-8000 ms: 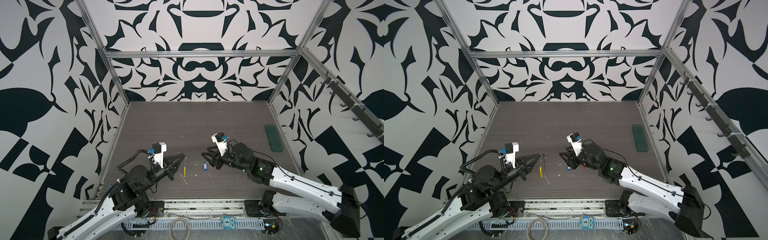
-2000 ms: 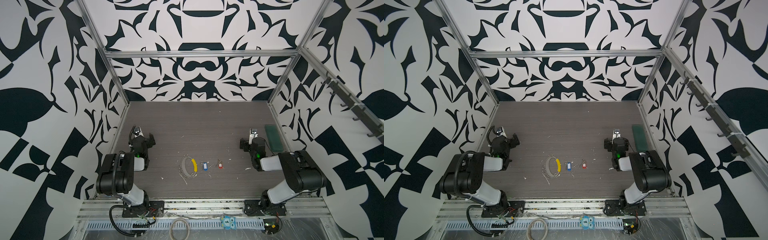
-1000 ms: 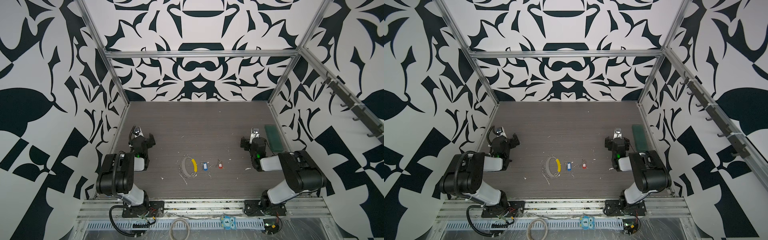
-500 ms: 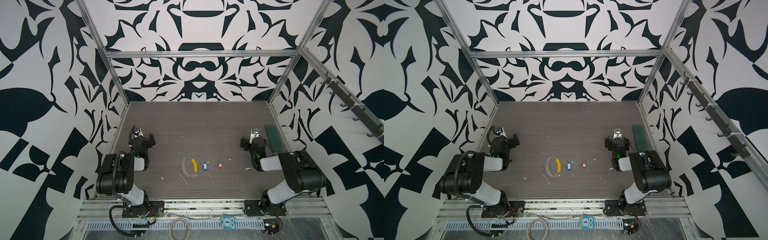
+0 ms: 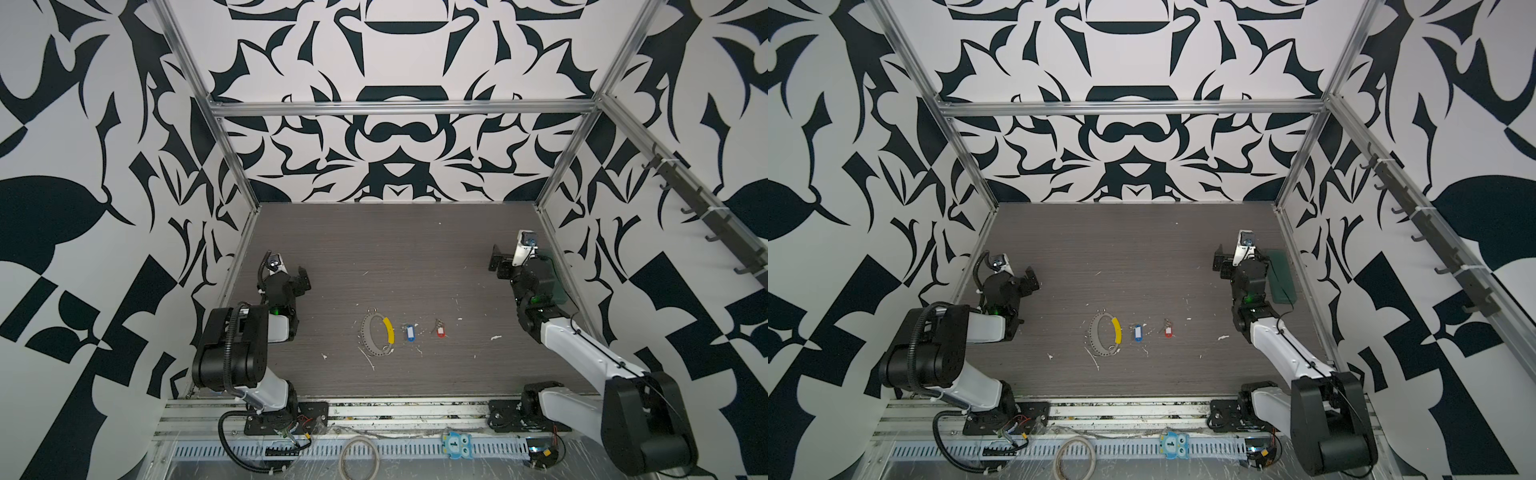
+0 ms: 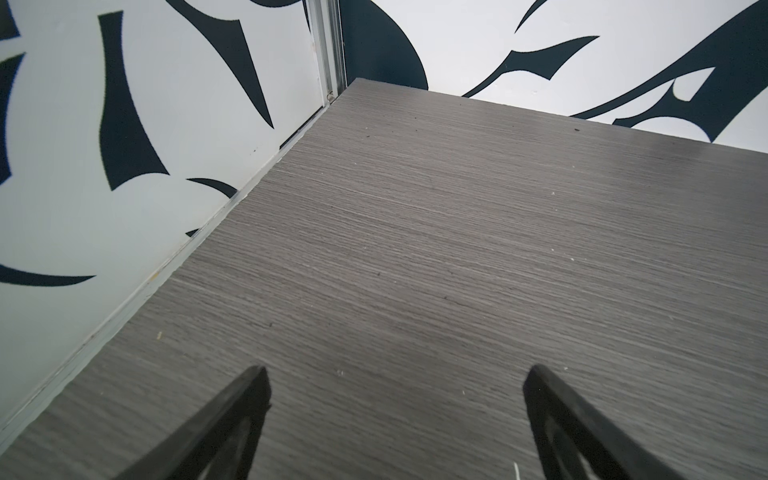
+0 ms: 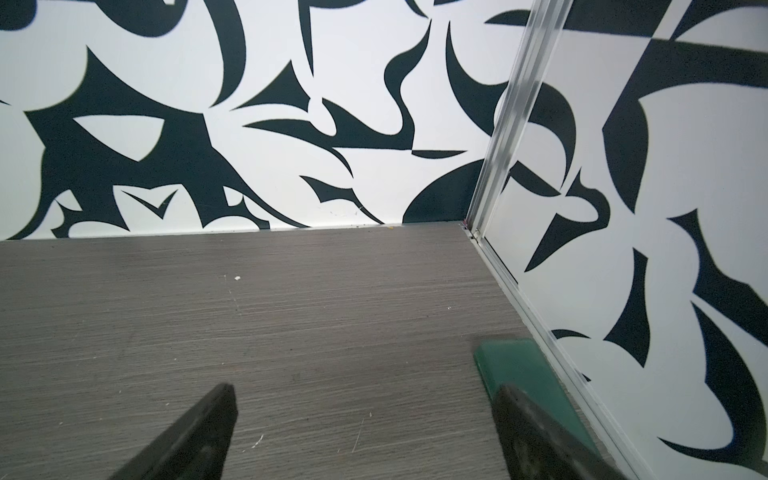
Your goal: Remove the keys from the keyring
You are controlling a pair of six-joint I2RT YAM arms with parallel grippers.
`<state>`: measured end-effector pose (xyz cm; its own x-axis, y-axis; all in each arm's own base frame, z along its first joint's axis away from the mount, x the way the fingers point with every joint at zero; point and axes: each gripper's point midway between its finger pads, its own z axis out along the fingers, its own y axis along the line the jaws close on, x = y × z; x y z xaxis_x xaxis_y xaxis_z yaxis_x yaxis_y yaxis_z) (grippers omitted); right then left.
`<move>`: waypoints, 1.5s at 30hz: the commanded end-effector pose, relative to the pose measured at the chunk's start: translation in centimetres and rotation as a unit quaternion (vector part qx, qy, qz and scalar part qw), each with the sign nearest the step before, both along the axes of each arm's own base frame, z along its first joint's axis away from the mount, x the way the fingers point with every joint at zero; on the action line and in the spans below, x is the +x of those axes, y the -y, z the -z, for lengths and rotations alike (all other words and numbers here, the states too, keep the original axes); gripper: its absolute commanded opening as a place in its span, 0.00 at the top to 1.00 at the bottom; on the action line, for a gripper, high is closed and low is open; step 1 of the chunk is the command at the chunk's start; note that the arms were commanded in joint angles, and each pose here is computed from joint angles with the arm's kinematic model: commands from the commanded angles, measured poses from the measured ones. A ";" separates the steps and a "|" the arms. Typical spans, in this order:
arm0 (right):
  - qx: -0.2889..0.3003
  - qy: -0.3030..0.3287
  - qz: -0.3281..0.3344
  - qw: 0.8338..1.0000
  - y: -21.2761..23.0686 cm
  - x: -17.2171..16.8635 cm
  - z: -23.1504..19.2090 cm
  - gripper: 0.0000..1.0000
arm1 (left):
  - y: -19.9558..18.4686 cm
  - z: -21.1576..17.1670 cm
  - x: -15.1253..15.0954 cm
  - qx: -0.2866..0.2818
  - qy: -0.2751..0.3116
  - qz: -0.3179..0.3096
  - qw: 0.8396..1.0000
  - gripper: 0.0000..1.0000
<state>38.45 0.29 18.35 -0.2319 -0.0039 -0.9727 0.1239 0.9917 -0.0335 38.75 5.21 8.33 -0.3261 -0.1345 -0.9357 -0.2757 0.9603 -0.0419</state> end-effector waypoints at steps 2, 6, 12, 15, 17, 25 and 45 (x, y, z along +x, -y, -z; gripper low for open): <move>-0.015 -0.073 -0.006 0.997 0.0 -0.1 7.9 0.01 | 0.1 -0.8 0.2 -0.002 0.019 0.003 1.000 0.01; -0.013 -0.056 -0.027 0.998 -0.6 0.6 9.9 0.01 | 0.1 -0.9 0.3 -0.002 0.020 0.003 1.000 0.01; -0.004 -0.078 -0.030 0.996 -0.4 0.2 10.4 0.00 | 0.1 -0.9 0.2 -0.002 0.020 0.003 1.000 0.01; -0.005 -0.072 -0.018 0.997 0.0 0.2 10.3 0.00 | 0.1 -0.9 0.2 -0.002 0.019 0.003 1.000 0.01; -0.004 -0.075 -0.014 0.997 0.1 0.1 10.4 0.00 | 0.1 -0.9 0.2 -0.002 0.020 0.003 1.000 0.01; -0.005 -0.076 -0.020 0.997 -0.1 0.2 10.5 0.00 | 0.0 -0.9 0.2 -0.002 0.020 0.002 1.000 0.01; -0.005 -0.083 -0.031 0.996 -0.5 0.5 10.7 0.00 | 0.1 -0.9 0.3 -0.002 0.021 0.003 1.000 0.01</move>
<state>37.72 0.59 5.72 -0.4464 -0.0397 -0.8940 0.0547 0.9959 -0.0716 38.75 5.21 8.34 -0.3257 -0.1345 -0.9359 -0.2757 0.9603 -0.0420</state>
